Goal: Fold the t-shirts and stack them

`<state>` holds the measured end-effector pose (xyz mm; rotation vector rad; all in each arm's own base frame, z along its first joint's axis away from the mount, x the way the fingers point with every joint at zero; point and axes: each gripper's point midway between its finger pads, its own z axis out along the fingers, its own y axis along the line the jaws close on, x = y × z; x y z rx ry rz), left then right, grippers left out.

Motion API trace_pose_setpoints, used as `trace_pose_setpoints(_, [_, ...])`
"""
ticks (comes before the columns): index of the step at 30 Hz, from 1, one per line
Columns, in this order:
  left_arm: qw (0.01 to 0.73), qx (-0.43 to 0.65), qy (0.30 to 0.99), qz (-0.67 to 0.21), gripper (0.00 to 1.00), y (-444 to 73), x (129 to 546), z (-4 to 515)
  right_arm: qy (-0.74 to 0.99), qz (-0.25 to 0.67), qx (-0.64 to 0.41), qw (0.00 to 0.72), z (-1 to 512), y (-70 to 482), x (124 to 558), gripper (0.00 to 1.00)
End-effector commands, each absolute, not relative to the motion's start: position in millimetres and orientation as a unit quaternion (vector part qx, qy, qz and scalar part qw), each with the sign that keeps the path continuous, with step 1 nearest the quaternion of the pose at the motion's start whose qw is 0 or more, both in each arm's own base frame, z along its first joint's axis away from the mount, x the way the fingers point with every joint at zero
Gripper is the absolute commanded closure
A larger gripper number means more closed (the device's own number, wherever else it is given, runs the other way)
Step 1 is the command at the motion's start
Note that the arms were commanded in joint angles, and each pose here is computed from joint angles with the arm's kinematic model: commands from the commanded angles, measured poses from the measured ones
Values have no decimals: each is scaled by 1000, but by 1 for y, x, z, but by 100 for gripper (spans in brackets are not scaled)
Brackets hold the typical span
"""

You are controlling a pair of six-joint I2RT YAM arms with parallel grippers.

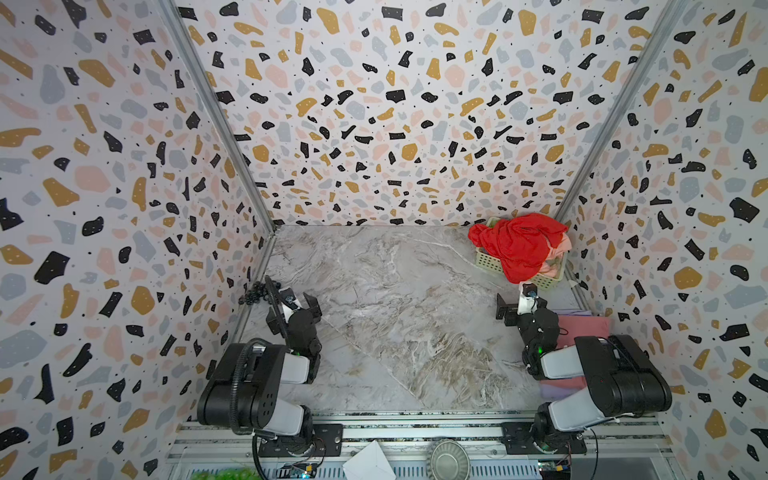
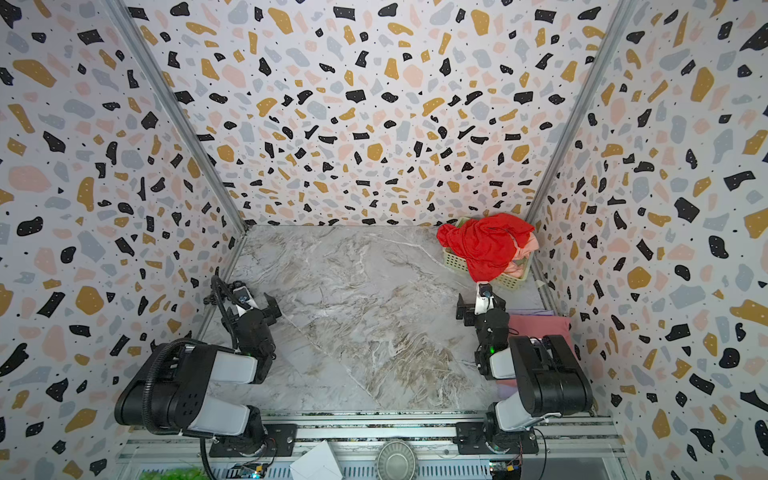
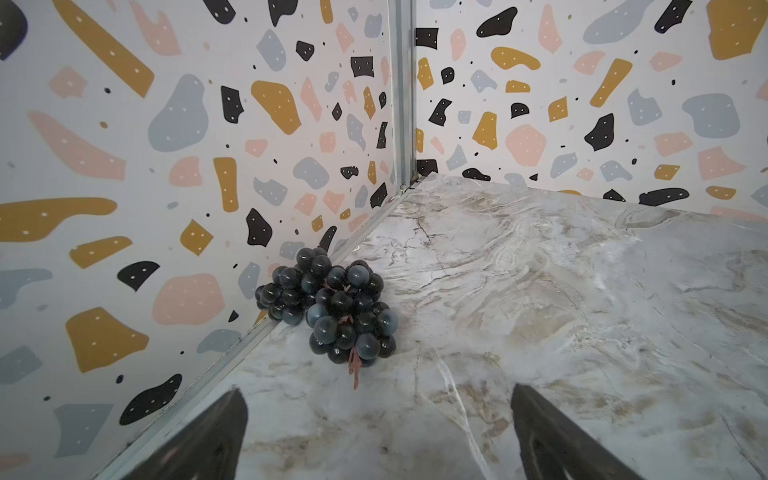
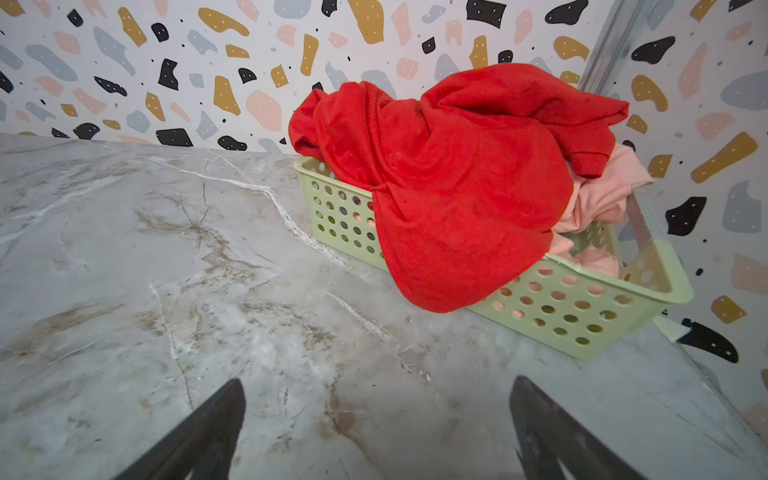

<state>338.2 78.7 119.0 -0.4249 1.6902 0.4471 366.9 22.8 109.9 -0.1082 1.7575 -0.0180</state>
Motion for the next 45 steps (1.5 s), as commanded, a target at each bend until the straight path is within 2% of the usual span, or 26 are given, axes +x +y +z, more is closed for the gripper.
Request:
trace_pose_setpoints(1, [642, -196, 715, 197, 0, 81, 341, 135, 757, -14, -48, 652, 122, 22, 370, 1])
trace_pose_setpoints(32, [644, -196, 713, 196, 0, 81, 340, 136, 755, -13, -49, 654, 123, 23, 369, 1])
trace_pose_setpoints(35, [654, -187, 708, 190, 1, 78, 345, 150, 760, -21, -71, 646, 135, 33, 373, 1])
trace_pose_setpoints(37, [633, -160, 737, 176, 1, 69, 358, 163, 781, -29, -60, 620, 153, 40, 380, 1])
trace_pose_setpoints(41, [620, -187, 758, 78, 1, 49, 371, 200, 796, 50, -18, 603, 201, 64, 373, 1])
trace_pose_setpoints(45, [595, -184, 774, -115, 0, -8, 366, 226, 796, 211, -18, 568, 226, 115, 335, 1])
